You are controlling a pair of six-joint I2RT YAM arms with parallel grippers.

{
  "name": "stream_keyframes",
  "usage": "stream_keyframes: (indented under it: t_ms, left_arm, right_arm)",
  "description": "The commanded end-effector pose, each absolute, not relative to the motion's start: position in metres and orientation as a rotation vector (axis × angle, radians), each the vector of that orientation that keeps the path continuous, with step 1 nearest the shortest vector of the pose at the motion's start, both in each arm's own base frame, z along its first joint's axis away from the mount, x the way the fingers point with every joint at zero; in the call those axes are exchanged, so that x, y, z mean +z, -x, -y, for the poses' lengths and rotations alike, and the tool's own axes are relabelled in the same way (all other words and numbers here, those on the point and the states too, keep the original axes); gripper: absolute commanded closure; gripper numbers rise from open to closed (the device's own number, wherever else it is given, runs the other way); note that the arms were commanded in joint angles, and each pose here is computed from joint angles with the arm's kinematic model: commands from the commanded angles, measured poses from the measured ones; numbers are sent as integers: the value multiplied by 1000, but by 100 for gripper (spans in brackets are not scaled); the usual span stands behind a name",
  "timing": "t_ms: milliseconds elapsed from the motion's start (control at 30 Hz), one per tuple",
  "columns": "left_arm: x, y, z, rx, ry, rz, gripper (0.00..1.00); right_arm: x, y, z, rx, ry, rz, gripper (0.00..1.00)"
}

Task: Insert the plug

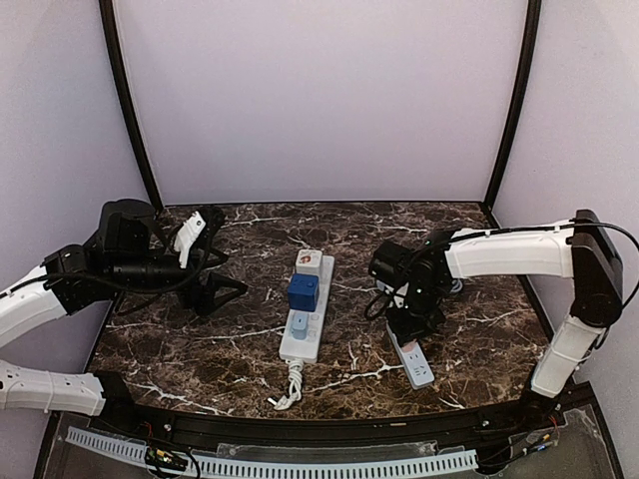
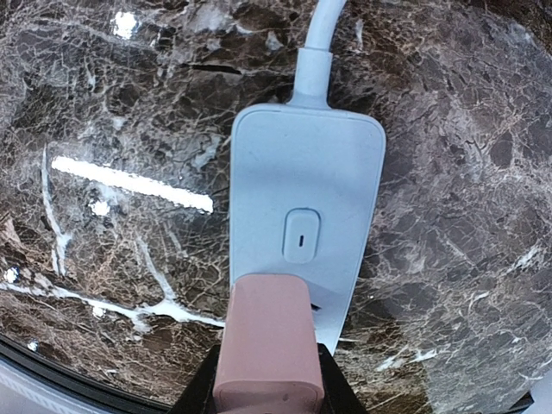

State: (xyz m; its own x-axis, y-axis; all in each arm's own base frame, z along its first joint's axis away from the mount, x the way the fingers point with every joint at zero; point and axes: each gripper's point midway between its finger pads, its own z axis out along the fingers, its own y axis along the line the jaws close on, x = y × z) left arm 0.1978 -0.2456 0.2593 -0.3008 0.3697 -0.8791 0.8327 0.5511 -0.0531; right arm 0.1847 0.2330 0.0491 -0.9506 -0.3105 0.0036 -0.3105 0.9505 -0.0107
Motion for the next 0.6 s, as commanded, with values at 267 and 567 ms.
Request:
stream_keyframes:
  t_ms: [267, 567]
  left_arm:
    - [270, -195, 241, -653, -968, -1878, 12]
    - [268, -195, 239, -653, -958, -1888, 12]
  right_arm:
    - [-13, -158, -213, 159, -489, 2943, 100]
    - [-11, -158, -215, 166, -503, 2926, 100]
